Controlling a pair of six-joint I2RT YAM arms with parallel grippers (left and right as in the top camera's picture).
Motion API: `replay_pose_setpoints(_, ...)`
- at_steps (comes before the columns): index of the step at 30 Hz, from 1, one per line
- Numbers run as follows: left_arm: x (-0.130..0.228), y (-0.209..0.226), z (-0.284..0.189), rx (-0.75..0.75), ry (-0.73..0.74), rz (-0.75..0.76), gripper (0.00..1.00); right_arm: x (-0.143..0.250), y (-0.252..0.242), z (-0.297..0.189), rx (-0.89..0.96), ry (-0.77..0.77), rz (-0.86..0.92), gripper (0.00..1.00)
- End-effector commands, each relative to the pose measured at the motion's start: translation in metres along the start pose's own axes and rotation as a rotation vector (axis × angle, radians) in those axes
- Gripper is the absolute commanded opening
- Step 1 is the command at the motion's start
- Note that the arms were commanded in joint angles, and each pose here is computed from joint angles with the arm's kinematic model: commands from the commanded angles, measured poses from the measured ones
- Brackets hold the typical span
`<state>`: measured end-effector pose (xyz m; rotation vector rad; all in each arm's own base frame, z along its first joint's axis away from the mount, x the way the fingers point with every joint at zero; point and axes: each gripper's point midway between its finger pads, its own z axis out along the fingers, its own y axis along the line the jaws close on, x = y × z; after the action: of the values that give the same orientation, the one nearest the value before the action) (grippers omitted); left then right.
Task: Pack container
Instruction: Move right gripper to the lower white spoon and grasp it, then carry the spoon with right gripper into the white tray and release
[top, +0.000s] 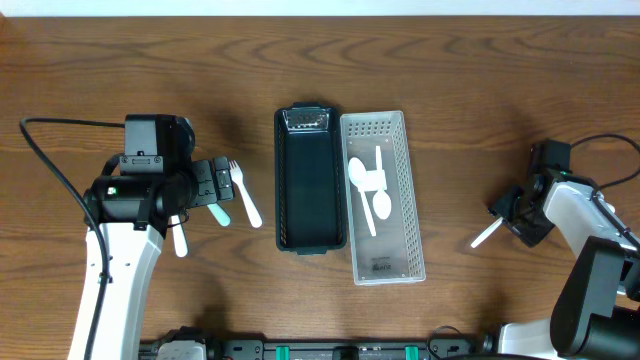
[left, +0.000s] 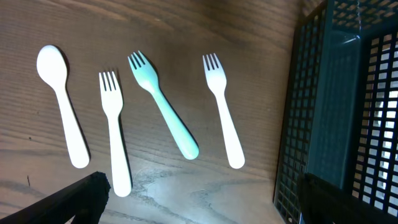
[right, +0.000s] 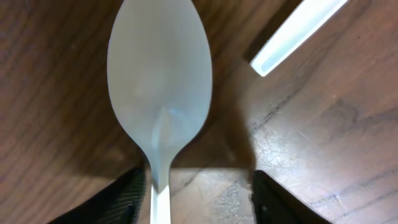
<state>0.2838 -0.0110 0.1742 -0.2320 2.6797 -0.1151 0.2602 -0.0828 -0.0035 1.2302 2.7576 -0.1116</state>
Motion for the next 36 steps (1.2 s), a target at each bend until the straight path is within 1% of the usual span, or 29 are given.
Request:
replay_pose_setpoints(1,-0.004,-0.001,-0.004,0.005,-0.011,-0.005,0.98,0.004,-0.005,0.004,0.008,0.005,0.008,0.47)
replay_pose_setpoints(7,-0.004,-0.001,-0.004,0.005,-0.010,-0.005,0.98,0.011,-0.009,0.010,0.016,0.016,0.007,0.21)
replay_pose_setpoints(10,-0.004,-0.001,-0.004,0.005,-0.010,-0.005,0.98,0.015,-0.011,0.012,0.020,0.023,0.006,0.11)
replay_pose_setpoints(13,-0.004,-0.001,-0.004,0.005,-0.010,-0.005,0.98,0.016,-0.012,0.013,0.021,0.024,0.006,0.06)
replay_pose_setpoints(14,-0.004,-0.001,-0.004,0.005,-0.010,-0.005,0.98,0.016,-0.012,0.013,0.021,0.024,0.006,0.01)
replay_pose_setpoints(19,-0.004,-0.001,-0.004,0.005,-0.010,-0.005,0.98,0.011,-0.004,0.008,0.008,0.009,-0.025,0.01)
replay_pose_setpoints(22,-0.004,-0.001,-0.004,0.005,-0.010,-0.005,0.98,0.000,0.018,-0.013,-0.023,-0.027,-0.100,0.01)
replay_pose_setpoints(26,-0.004,-0.002,-0.004,0.005,-0.010,-0.005,0.98,-0.020,0.075,-0.072,-0.135,-0.119,-0.239,0.01)
replay_pose_setpoints(29,-0.004,-0.001,-0.004,0.005,-0.010,-0.005,0.98,-0.024,0.120,-0.120,-0.224,-0.197,-0.379,0.01)
replay_pose_setpoints(32,-0.004,-0.002,-0.004,0.005,-0.010,-0.005,0.98,-0.012,0.166,-0.165,-0.314,-0.272,-0.536,0.01)
replay_pose_setpoints(34,-0.004,-0.001,-0.004,0.005,-0.010,-0.005,0.98,0.007,0.193,-0.188,-0.380,-0.299,-0.637,0.01)
replay_pose_setpoints(36,-0.004,-0.002,-0.004,0.005,-0.010,-0.005,0.98,0.028,0.212,-0.198,-0.422,-0.310,-0.705,0.01)
